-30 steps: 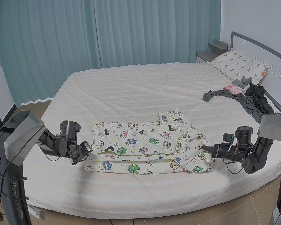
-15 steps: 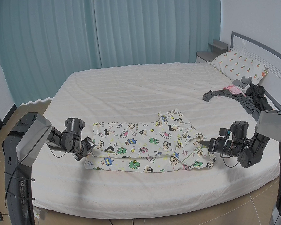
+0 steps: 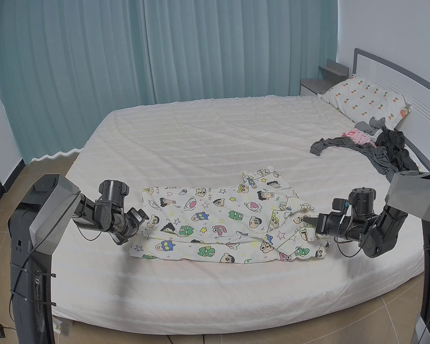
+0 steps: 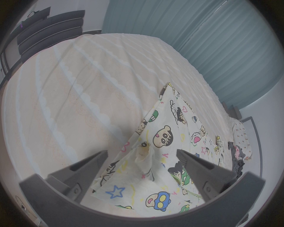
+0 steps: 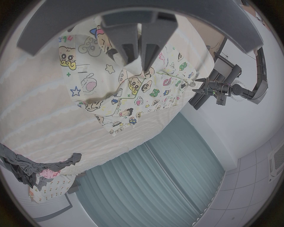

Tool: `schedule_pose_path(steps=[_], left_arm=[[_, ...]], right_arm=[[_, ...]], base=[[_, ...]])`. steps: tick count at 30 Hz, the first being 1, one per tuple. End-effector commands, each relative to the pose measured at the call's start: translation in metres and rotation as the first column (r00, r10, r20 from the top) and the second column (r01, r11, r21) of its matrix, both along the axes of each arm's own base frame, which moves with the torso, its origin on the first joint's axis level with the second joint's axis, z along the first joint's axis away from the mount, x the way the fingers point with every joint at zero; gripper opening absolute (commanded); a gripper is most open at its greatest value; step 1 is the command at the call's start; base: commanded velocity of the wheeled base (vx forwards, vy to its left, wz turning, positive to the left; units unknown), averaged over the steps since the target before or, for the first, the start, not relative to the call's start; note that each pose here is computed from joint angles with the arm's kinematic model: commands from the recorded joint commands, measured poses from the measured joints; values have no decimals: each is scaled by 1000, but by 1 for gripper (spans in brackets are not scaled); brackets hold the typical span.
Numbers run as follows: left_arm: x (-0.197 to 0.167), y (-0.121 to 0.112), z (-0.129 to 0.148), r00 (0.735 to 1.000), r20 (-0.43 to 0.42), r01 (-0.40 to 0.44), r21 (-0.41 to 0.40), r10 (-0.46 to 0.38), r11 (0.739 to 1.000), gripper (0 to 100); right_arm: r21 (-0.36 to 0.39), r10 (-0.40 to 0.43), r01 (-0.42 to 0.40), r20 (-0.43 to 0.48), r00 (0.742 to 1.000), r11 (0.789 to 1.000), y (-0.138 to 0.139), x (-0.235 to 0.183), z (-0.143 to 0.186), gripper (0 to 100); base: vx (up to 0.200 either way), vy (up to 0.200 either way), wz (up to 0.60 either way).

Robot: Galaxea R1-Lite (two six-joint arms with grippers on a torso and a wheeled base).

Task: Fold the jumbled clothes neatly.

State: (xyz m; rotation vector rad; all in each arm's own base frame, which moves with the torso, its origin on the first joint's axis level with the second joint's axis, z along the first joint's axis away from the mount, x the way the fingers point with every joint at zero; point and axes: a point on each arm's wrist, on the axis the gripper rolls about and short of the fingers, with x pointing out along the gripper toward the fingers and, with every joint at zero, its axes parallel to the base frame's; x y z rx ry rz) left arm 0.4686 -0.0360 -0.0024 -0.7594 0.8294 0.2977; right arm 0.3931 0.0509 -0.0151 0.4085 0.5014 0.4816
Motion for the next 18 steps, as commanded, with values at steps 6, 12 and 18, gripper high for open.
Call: schedule_pose_path(steps=[6, 12, 18], left_arm=[[2, 16, 6, 998, 11, -65, -37, 66, 997, 100], [-5, 34, 10, 997, -3, -78, -66, 78, 995, 100], [-23, 50, 10, 995, -49, -87, -100, 82, 991, 100]], right_arm=[[38, -26, 27, -10, 1000, 999, 3, 3, 2, 0], [61, -29, 32, -41, 999, 998, 6, 2, -1, 100], [44, -62, 66, -87, 994, 997, 1, -5, -10, 100]], base=[[0, 0, 0], [0, 0, 0], [0, 0, 0]])
